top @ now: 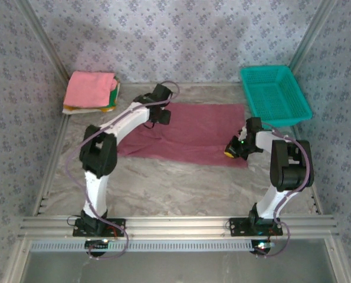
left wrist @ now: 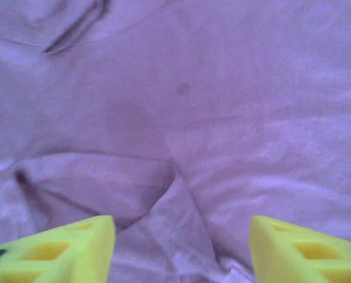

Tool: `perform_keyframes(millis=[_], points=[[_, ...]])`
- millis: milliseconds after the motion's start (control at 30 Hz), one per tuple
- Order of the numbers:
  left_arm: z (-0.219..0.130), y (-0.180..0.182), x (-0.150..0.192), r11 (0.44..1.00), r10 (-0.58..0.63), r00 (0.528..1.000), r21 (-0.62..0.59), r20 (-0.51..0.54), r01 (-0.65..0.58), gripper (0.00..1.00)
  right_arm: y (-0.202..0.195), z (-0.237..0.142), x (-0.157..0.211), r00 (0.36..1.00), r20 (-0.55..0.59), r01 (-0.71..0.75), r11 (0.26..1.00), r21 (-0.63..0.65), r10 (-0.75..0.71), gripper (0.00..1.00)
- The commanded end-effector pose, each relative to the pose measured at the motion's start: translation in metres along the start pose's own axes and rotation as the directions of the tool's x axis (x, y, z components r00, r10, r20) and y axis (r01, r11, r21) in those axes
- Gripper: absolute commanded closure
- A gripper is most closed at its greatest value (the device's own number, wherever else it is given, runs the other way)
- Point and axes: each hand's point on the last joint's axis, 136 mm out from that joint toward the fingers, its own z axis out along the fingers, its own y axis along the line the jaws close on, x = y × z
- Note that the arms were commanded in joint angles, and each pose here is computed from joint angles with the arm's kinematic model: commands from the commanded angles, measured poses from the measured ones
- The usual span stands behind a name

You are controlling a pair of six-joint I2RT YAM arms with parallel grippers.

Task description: Fold and stack the t-shirts

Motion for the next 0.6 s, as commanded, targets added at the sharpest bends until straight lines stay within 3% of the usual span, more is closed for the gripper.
perform_keyframes(millis=[0, 167, 333, 567], points=[[-0.029, 0.042, -0.014, 0.988, -0.154, 0.985, 0.01, 0.073, 0.154, 0.36, 0.003, 0.003, 0.002, 1.0, -0.026, 0.005, 1.0, -0.008, -0.005, 1.0], [-0.012, 0.088, 0.022, 0.962, -0.271, 0.962, -0.052, -0.023, 0.269, 0.37, 0.004, 0.008, 0.003, 0.999, -0.039, 0.008, 1.0, -0.009, -0.009, 1.0], [0.01, 0.095, 0.042, 0.947, -0.318, 0.944, -0.071, -0.087, 0.312, 0.4, 0.005, 0.011, 0.004, 0.999, -0.051, 0.012, 1.0, -0.01, -0.012, 1.0], [0.041, 0.085, 0.05, 0.944, -0.33, 0.934, -0.037, -0.139, 0.328, 0.55, 0.004, 0.01, 0.005, 0.998, -0.055, 0.015, 1.0, -0.002, -0.015, 1.0]])
